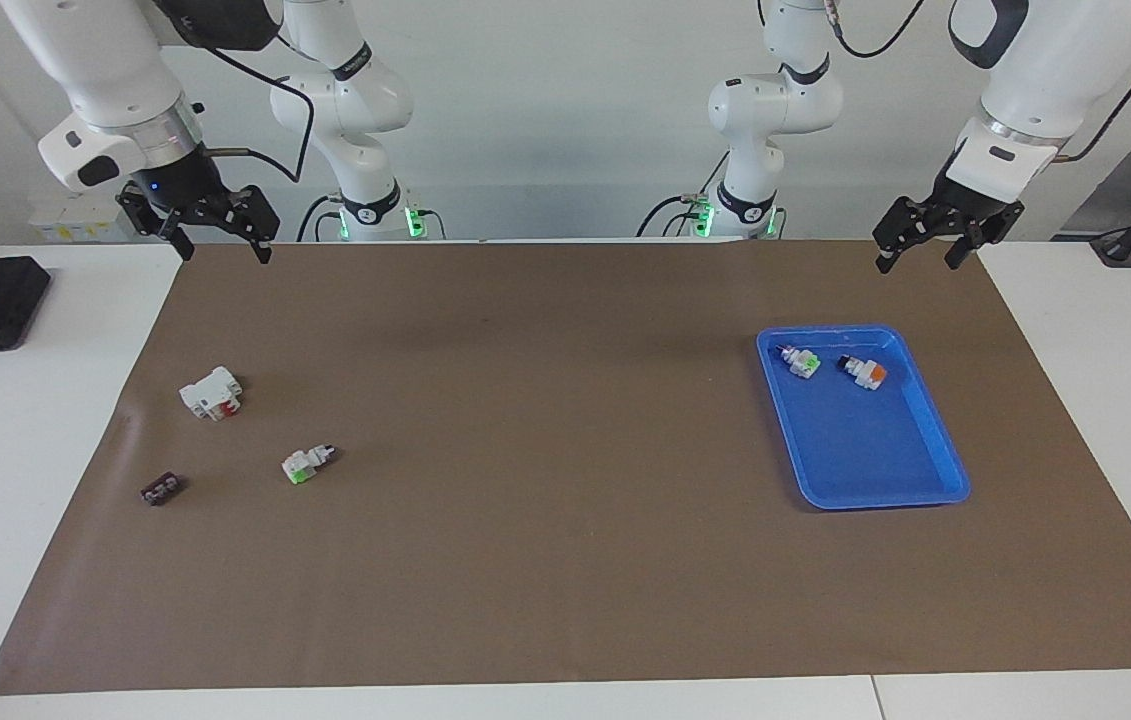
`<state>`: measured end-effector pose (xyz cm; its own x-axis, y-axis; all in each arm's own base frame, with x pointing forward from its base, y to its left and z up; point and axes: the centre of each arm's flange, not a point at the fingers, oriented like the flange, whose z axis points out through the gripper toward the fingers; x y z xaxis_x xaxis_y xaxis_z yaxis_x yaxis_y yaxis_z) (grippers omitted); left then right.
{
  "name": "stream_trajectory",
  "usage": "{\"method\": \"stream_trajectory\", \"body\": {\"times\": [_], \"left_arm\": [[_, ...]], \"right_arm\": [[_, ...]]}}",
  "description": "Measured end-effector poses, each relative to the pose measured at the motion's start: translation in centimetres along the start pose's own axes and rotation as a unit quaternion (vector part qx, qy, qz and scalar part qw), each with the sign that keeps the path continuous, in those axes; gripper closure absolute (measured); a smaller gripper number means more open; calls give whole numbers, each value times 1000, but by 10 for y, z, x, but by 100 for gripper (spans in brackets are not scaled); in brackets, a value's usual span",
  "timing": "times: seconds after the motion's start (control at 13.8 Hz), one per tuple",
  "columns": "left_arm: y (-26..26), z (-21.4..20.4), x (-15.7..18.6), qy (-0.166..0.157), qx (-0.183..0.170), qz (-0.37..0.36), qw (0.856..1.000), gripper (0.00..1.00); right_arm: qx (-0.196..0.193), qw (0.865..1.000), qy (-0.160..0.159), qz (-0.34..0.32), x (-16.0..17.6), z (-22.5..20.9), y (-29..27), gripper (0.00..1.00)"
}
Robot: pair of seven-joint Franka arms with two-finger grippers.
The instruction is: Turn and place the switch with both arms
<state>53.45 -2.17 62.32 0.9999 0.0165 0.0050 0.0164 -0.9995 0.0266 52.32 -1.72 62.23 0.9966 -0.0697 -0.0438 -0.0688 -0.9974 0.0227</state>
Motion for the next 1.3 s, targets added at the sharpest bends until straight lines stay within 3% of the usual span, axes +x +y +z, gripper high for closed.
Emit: {"method": "stream_trajectory", "body": {"times": [0.65,0.87,1.16,1.3], "left_arm": [[0,0,0,0,0,0,1000,0],[0,0,0,0,0,0,1000,0],[0,0,0,0,0,0,1000,0],[0,0,0,0,0,0,1000,0]], "right_arm": [[0,1000,1,0,0,0,0,0],[1,999,31,-5,7,-5,0,0],[1,1000,30,-5,9,6,1,0],[4,998,45,31,17,29,0,0]]}}
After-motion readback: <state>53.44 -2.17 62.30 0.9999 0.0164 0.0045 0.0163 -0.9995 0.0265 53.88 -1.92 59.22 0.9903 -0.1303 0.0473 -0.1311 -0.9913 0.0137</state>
